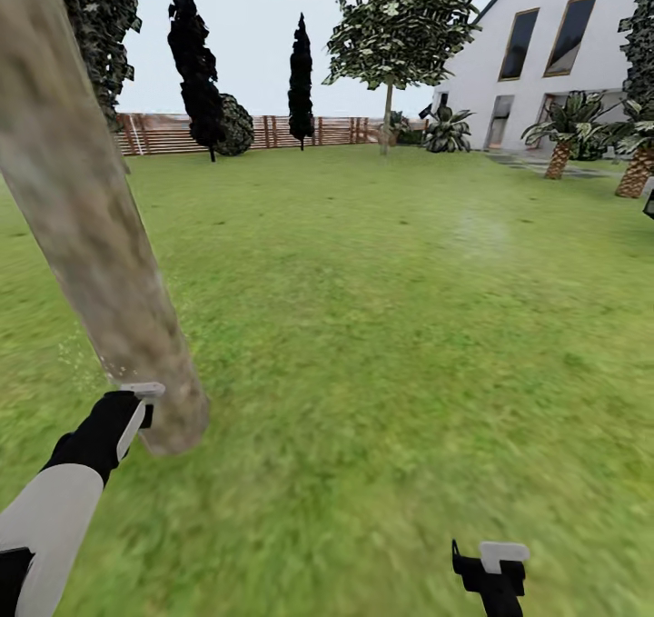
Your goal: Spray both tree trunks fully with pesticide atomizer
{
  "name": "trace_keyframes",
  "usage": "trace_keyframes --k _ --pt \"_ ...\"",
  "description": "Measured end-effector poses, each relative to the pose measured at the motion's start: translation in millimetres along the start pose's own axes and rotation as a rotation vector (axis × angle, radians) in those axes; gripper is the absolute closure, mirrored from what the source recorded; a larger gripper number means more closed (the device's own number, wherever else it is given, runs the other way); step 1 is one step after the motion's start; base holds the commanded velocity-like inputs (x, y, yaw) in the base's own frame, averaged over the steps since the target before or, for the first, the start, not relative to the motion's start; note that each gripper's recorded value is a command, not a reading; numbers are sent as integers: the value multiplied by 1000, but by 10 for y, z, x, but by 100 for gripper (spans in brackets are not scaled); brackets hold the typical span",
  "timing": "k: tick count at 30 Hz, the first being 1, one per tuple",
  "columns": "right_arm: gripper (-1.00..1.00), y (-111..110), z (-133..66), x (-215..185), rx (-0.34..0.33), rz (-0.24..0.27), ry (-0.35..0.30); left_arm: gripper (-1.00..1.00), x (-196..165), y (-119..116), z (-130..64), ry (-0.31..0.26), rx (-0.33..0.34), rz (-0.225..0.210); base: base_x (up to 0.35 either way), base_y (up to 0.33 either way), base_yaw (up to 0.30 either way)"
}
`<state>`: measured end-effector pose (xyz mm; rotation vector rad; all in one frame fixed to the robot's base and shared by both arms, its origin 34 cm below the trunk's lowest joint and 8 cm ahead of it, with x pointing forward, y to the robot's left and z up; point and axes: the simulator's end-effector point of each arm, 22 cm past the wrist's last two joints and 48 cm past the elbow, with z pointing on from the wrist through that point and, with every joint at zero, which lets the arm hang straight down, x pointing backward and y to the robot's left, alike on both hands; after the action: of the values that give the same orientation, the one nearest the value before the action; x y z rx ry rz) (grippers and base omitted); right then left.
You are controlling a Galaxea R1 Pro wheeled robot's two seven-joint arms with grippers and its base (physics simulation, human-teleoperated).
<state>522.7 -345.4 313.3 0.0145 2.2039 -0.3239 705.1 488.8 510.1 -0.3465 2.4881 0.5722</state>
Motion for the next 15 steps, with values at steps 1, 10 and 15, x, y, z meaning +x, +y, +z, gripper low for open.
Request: trace_keyframes --k 1,10,15 --pt "-100 0 0 0 0 0 0 100 -5 -1 -2 -1 1 -1 -92 -274 228" --pt "-100 -1 0 1 1 1 0 100 63 5 17 15 3 1 16 -197 259" --pt "-100 -11 1 1 2 0 0 100 627 -42 142 82 7 31 14 -3 24"
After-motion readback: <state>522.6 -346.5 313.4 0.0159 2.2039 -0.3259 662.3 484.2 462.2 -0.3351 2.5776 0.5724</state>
